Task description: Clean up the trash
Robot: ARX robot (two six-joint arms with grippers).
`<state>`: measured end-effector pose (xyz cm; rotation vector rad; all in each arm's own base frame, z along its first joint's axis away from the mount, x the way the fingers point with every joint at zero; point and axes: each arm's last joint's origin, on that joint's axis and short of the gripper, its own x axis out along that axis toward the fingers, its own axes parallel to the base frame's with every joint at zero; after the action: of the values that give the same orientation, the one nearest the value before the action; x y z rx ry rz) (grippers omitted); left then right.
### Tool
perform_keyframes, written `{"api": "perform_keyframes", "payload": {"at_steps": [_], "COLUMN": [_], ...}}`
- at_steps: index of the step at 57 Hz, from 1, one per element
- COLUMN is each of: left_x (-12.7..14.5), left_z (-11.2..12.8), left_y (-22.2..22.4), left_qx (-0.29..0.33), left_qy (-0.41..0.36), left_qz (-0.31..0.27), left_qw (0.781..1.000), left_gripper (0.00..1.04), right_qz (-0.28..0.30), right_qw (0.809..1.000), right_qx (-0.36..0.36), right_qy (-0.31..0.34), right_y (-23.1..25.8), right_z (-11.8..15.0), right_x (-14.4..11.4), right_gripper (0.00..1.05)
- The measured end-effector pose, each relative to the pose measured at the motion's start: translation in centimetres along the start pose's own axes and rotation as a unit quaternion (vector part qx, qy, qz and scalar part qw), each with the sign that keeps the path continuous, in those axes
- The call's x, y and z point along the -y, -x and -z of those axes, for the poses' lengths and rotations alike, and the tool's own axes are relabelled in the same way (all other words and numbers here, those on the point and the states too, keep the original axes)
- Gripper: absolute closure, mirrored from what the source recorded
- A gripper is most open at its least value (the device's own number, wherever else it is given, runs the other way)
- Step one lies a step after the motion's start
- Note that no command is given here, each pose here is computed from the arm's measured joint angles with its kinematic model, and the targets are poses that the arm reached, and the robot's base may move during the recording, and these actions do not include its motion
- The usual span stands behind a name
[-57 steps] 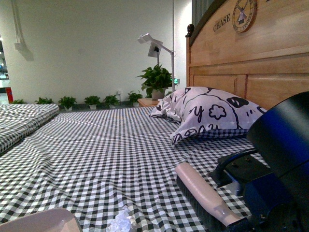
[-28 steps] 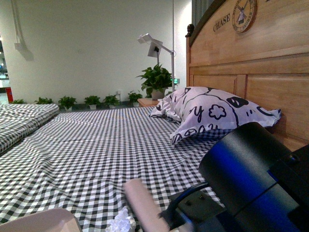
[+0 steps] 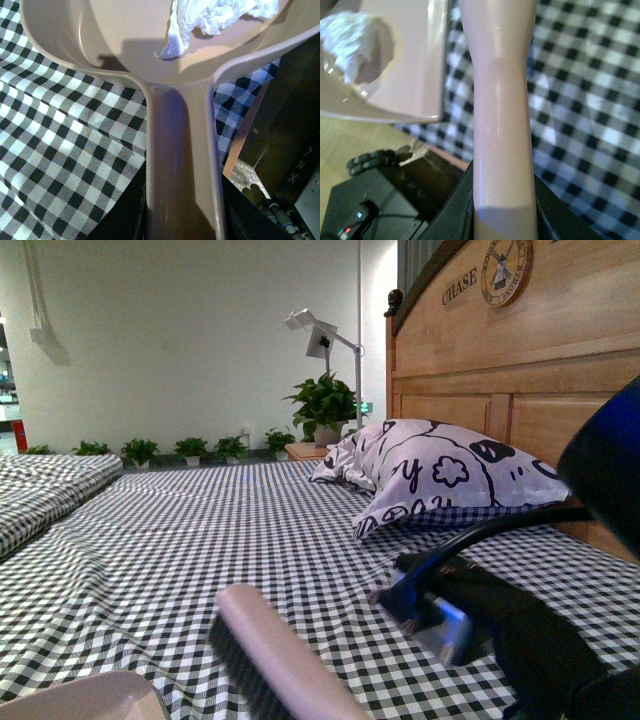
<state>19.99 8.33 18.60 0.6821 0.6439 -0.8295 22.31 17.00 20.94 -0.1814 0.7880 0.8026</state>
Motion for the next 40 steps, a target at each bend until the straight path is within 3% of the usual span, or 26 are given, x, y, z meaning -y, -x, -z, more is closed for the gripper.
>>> {"api": "perform_keyframes", "payload": {"at_steps": [8, 10, 18, 32, 40], "left_x": [0.3, -0.1, -1.7, -3.4, -3.5], "left_z": [0.2, 0.2, -0.7, -2.1, -2.3], "left_y": [-0.2, -0.2, 1.2, 4.4, 5.9], "left_qx": [0.018, 0.058, 0.128, 0.196, 0.206], "left_qy": [0.011, 0.012, 0.061, 0.211, 0.303], "left_qz": [-0.017, -0.074, -0.182, -0.305, -0.365], "left_qw": [1.000, 0.995, 0.973, 0.908, 0.856], "left_gripper": [0.78, 0.78, 0.78, 0.78, 0.78], "right_qz": [0.049, 0.066, 0.086, 0.097, 0.088], "right_qw": [0.998, 0.995, 0.987, 0.972, 0.963], "right_qx": [0.036, 0.051, 0.095, 0.181, 0.232], "right_qy": [-0.034, -0.051, -0.095, -0.111, -0.103], "right_y": [1.2, 2.0, 4.8, 11.6, 15.6], "right_z": [-0.8, -1.1, -1.5, -1.5, -1.4], "right_x": [2.4, 3.5, 5.8, 7.6, 7.2], "right_gripper": [0.85, 0.85, 0.85, 0.85, 0.85]}}
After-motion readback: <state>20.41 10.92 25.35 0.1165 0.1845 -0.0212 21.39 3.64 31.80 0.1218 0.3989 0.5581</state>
